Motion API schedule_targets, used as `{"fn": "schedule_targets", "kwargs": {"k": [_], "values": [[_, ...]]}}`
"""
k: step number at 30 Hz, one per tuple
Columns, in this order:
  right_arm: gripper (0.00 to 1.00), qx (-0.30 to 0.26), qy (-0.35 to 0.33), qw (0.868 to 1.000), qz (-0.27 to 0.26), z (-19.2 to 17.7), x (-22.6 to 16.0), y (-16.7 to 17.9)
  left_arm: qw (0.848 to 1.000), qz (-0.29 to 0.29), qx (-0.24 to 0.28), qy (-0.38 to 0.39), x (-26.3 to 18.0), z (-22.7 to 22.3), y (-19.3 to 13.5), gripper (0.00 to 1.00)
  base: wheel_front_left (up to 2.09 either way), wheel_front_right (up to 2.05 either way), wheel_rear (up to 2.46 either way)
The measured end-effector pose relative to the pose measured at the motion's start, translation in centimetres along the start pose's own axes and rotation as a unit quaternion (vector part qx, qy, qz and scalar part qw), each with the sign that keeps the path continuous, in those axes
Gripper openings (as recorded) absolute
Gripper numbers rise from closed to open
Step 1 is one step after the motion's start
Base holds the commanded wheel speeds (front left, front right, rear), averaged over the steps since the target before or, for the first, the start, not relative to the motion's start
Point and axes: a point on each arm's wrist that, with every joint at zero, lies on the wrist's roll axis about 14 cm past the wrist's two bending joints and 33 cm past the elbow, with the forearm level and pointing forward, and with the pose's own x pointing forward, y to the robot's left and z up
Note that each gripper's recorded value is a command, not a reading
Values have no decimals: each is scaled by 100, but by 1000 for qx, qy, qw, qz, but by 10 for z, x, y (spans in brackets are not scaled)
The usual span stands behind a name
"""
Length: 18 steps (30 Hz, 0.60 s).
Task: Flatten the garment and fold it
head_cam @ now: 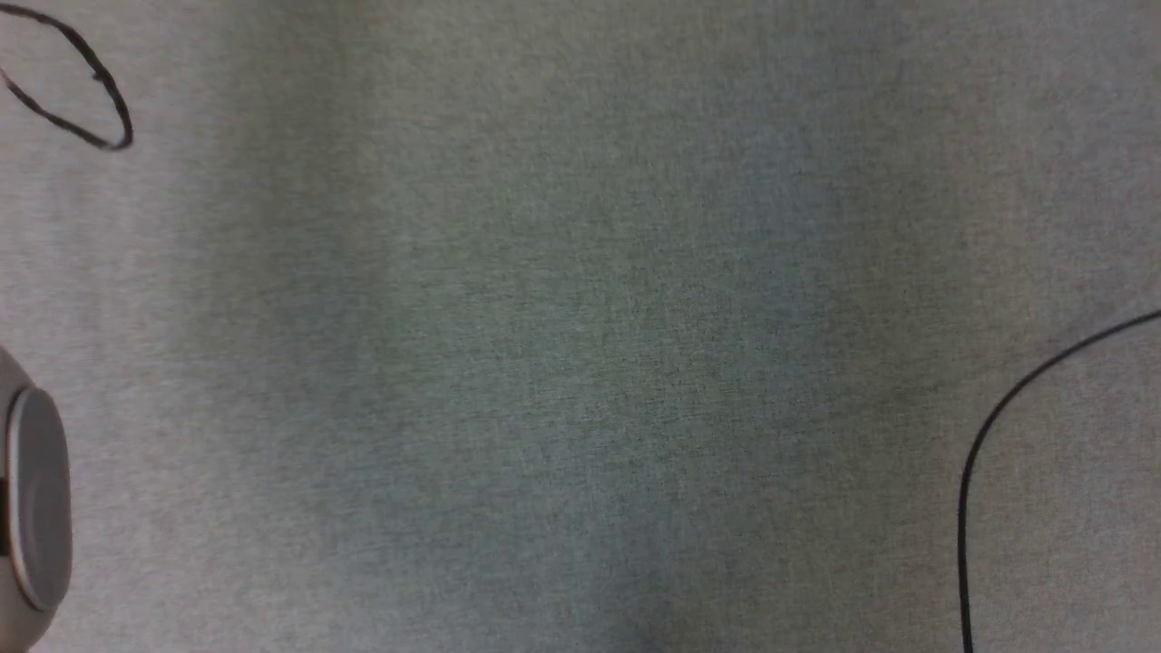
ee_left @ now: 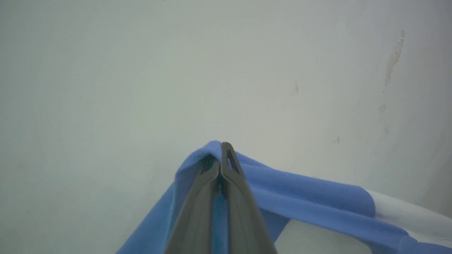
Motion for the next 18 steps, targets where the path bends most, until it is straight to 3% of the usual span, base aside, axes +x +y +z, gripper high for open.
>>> {"fn": "schedule_targets", "kwargs": {"k": [4,7,12,18], "values": [[0,-4,-27,1000,-1,-9,10,-2,1000,-1,-7,-3,6,-25,10,0,0,0,0],[0,-7,-5,1000,6,-33,10,0,1000,5,-6,28,2,-53,22,0,0,0,0],[0,-6,90,996,26,-101,-17,5,993,28,18,114,-33,-107,49,0,0,0,0],[0,10,245,968,41,-184,-103,0,966,38,67,246,-118,-163,68,0,0,0,0]]}}
